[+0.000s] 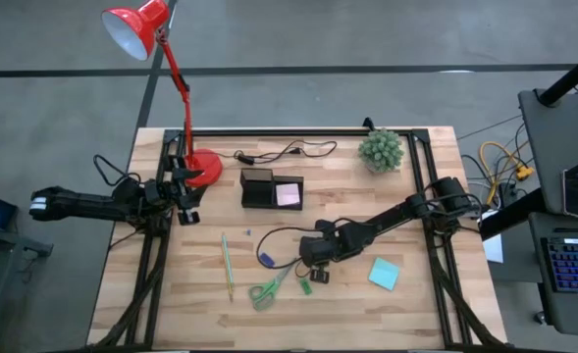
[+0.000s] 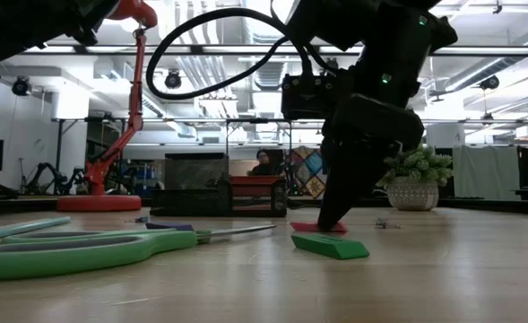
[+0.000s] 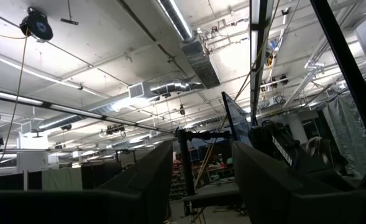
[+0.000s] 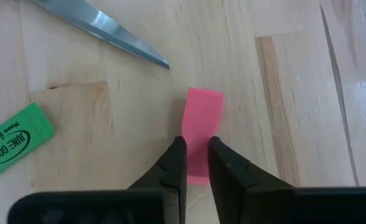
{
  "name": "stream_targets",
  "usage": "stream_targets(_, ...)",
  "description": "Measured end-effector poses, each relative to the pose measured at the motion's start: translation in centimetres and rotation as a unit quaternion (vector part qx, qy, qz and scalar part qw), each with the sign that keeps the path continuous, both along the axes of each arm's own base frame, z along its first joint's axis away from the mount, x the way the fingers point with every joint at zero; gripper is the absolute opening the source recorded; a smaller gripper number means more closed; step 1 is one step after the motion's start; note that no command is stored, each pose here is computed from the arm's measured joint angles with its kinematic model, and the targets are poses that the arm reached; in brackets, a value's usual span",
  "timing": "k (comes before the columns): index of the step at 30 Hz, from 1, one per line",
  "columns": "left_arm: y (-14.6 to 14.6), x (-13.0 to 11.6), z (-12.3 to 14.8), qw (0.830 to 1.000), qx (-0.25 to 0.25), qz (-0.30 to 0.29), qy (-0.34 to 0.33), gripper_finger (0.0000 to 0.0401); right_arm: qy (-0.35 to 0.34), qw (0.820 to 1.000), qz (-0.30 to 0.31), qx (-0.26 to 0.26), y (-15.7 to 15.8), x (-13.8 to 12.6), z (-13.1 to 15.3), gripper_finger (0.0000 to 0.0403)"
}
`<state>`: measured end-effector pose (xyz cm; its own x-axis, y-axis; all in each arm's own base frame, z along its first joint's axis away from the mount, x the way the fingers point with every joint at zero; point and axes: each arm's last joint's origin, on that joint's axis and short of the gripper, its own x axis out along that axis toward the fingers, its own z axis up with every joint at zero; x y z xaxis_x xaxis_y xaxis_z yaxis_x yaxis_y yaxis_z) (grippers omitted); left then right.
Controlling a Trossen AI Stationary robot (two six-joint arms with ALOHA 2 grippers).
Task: Pick and place office supplies into organizer
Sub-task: Put the pink eraser into the black mesh desk organizer
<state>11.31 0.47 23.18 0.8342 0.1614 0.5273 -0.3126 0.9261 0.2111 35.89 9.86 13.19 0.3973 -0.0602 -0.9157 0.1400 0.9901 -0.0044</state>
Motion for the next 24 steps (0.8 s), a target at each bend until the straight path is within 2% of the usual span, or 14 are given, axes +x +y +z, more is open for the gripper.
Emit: stream_targets(24,0.0,0.0,0.0,1.000,0.000,0.000,0.001,0.0155,-0.018,1.000,-0.001,0.000,-0.1,-0.3,1.7,0.0038)
